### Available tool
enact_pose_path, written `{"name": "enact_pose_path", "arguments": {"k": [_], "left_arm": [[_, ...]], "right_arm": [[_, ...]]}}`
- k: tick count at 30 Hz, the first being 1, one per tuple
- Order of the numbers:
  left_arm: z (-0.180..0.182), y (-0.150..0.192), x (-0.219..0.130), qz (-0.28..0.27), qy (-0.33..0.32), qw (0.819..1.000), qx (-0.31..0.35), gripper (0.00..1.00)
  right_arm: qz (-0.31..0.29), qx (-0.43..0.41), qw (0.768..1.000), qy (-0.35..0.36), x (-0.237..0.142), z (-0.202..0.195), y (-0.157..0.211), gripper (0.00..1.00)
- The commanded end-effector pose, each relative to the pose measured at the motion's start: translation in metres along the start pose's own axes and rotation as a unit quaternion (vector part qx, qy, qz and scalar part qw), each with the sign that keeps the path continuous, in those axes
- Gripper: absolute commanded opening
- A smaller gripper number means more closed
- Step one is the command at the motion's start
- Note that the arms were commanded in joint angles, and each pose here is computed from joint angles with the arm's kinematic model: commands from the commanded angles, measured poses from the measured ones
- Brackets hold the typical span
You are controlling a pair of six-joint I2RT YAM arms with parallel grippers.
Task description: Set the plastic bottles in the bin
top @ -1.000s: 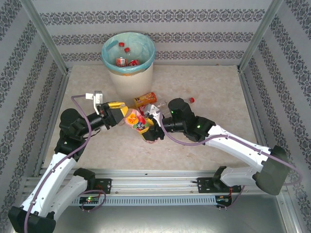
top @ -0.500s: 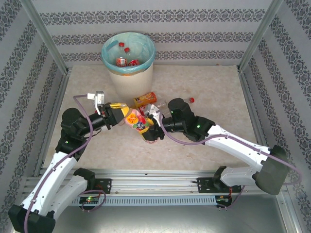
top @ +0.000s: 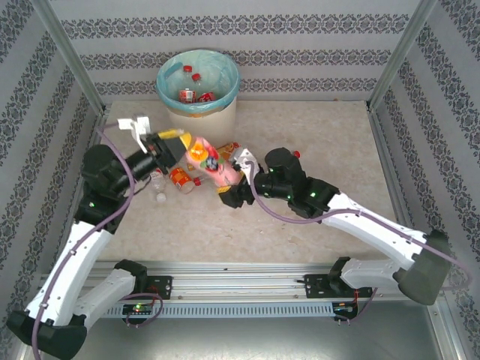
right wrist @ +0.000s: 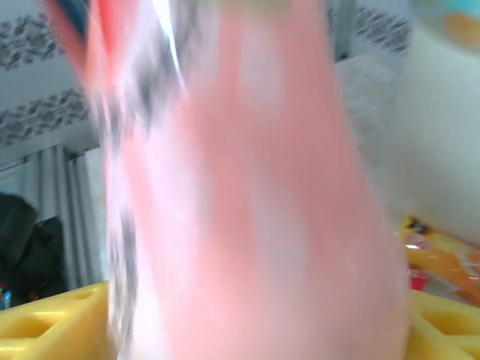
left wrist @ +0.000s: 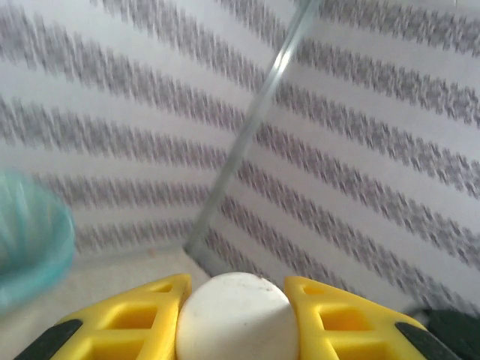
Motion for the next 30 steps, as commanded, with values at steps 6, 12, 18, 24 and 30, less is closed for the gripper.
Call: {"name": "enact_pose_path", "arguments": {"k": [6, 12, 18, 24, 30], "left_arm": [[0.049, -0.062, 0.068, -0.06, -0.126, 0.984, 0.113, 0.0], [0.095, -0.064, 0.128, -0.022, -0.183, 0.969, 0.164, 0.0], [0.15, -0.016, 0.182, 0.108, -0.222, 0.954, 0.17, 0.0], [0.188, 0.043, 0.205, 0.214, -0.226, 0.939, 0.148, 0.0], [0.211, 0.089, 0.214, 0.26, -0.22, 0.93, 0.135, 0.0]], "right_arm": [[-0.083, -0.017, 0.991, 0.099, -0.067, -0.015, -0.024, 0.92], [-0.084, -0.001, 0.988, 0.128, -0.086, -0.02, -0.007, 0.92], [-0.089, 0.023, 0.987, 0.135, -0.096, -0.022, 0.007, 0.92], [-0.089, 0.04, 0.987, 0.126, -0.095, -0.02, 0.015, 0.9], [-0.083, 0.047, 0.988, 0.119, -0.092, -0.019, 0.02, 0.89]]}}
Point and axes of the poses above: each hand's point on the last joint's axis, 136 mm out from that joint toward the fingers, its own x axis out along the fingers, its own z axis along the line the jaws close on, y = z × x, the point moved 4 cm from there along -x, back along the fingers, and after that the axes turned 3 degrees about x, right-handed, at the moved point
